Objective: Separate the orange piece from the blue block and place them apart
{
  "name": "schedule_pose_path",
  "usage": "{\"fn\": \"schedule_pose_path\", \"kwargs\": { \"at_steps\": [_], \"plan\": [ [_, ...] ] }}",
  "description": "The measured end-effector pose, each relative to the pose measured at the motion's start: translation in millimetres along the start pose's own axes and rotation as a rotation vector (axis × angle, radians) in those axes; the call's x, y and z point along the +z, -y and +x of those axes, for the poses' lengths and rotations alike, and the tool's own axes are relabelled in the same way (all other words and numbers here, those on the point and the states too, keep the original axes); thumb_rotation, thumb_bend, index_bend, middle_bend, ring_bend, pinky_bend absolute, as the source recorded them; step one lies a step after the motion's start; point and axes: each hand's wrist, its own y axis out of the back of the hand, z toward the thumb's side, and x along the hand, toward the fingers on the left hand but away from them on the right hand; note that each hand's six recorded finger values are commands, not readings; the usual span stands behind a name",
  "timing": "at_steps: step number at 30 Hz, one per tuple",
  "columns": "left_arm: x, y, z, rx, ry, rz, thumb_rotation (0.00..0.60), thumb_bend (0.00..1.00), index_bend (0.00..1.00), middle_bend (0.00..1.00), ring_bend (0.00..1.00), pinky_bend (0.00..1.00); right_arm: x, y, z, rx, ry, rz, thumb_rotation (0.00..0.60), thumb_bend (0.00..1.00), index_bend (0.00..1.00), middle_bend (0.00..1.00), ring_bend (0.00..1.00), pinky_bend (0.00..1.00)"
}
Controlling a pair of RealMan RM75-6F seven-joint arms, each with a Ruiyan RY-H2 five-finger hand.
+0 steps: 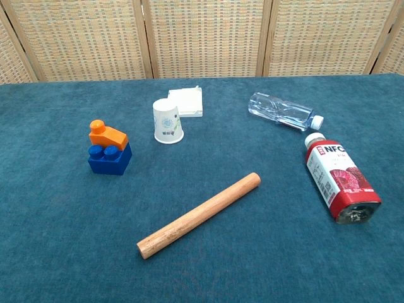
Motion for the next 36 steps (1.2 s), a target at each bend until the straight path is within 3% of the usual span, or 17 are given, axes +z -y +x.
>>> {"fn": "schedule_pose_path", "kwargs": {
  "at_steps": [14,19,23,31,36],
  "plan": [
    [3,8,12,-0.029,0.02,-0.01,0.6,0.11,0.0,0.0,0.0,0.0,0,1,0,0.014,-0.001,-0.006,0.6,0.0,0.0,0.0,0.0,0.0],
    [15,17,50,-0.049,0.083,-0.027,0.6,0.11,0.0,0.0,0.0,0.0,2,1,0,0.016,-0.006,-0.005,0.6,0.0,0.0,0.0,0.0,0.0],
    [33,31,87,-0.107,0.145,-0.017,0.6,0.11,0.01,0.0,0.0,0.0,3,4,-2,0.024,-0.004,0.003,0.6,0.0,0.0,0.0,0.0,0.0],
    [85,77,164,-0.287,0.263,0.025,0.6,0.16,0.17,0.11,0.0,0.0,2,14,-6,0.051,0.014,0.032,0.6,0.0,0.0,0.0,0.0,0.0],
    [115,108,201,-0.368,0.289,0.032,0.6,0.18,0.26,0.17,0.0,0.0,1,17,-9,0.056,0.025,0.039,0.6,0.0,0.0,0.0,0.0,0.0]
  ]
}}
